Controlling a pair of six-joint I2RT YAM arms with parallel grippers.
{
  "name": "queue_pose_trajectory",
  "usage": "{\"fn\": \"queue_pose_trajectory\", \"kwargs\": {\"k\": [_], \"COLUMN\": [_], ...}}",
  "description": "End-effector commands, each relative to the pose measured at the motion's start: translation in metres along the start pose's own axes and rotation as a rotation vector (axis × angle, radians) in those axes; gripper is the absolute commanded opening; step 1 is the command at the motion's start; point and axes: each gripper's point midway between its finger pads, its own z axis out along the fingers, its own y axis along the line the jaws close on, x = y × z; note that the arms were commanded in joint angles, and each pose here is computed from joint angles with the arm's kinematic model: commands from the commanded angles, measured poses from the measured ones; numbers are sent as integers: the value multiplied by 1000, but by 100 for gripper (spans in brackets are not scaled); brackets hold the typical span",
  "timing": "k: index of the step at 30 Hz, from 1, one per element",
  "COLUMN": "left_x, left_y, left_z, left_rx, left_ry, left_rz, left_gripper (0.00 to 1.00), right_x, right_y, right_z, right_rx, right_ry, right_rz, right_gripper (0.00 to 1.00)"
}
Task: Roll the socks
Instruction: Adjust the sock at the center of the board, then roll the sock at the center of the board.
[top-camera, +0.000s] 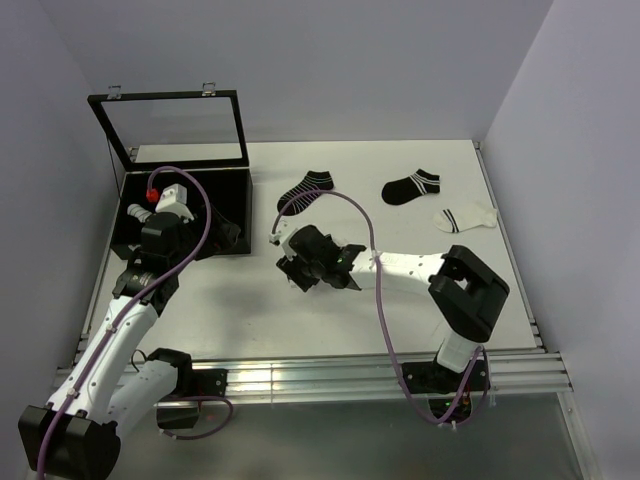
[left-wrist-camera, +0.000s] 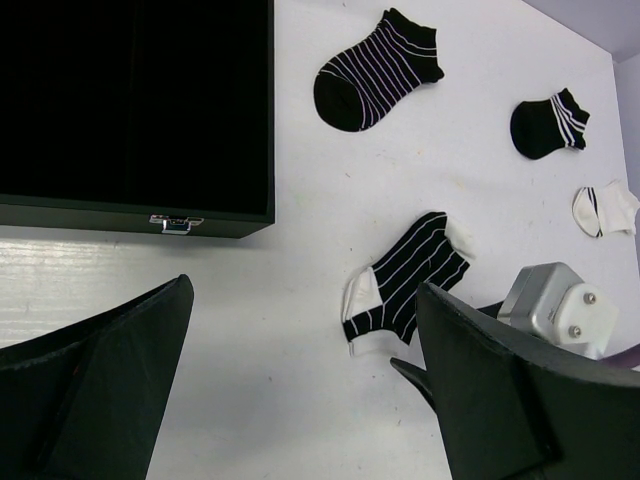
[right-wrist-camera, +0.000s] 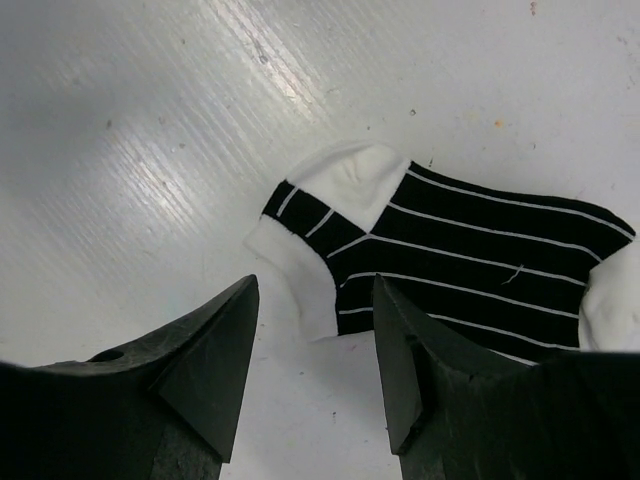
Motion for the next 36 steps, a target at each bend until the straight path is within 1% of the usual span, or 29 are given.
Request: {"fn": "queue_pose_trajectory", "kwargs": {"k": [1, 4, 8, 19, 23, 28, 29, 33, 34, 35, 36], "left_x": [-6, -6, -6, -6, -5, -5, -5, -4, -4, -5, -4], "left_y": [-2, -2, -2, -3, -2, -3, -3, -3, -4, -4, -4], "left_z": [1, 1, 1, 1, 1, 1, 1, 2, 2, 2, 3], "left_rx": [9, 10, 12, 14, 12, 14, 14, 17, 20, 20, 22], "left_ry": [-30, -29, -28, -29, -26, -27, -27, -23, -23, -25, -22], "left_rz": [6, 7, 7, 8, 7, 6, 6, 4, 3, 3, 3], "left_gripper": [98, 98, 98, 98, 98, 98, 98, 98, 98, 98, 98], "right_x": [-7, 0, 5, 24, 32, 41, 42, 51, 53, 56, 57], "right_y": [2, 6, 14, 11, 9, 11, 11, 9, 9, 8, 7], "right_z": [4, 10, 13, 24, 29, 33, 34, 38, 39, 41, 42], "right_rx": [17, 6, -20, 6, 16, 40, 47, 77, 81, 87, 94], "right_ry": [-26, 9, 23, 85, 116, 142, 147, 173, 178, 188, 191], "right_rz": [-91, -119, -147, -181, -193, -219, -221, -237, -235, -233, -231], "right_gripper": [57, 57, 57, 56, 51, 50, 47, 39, 36, 29, 26]}}
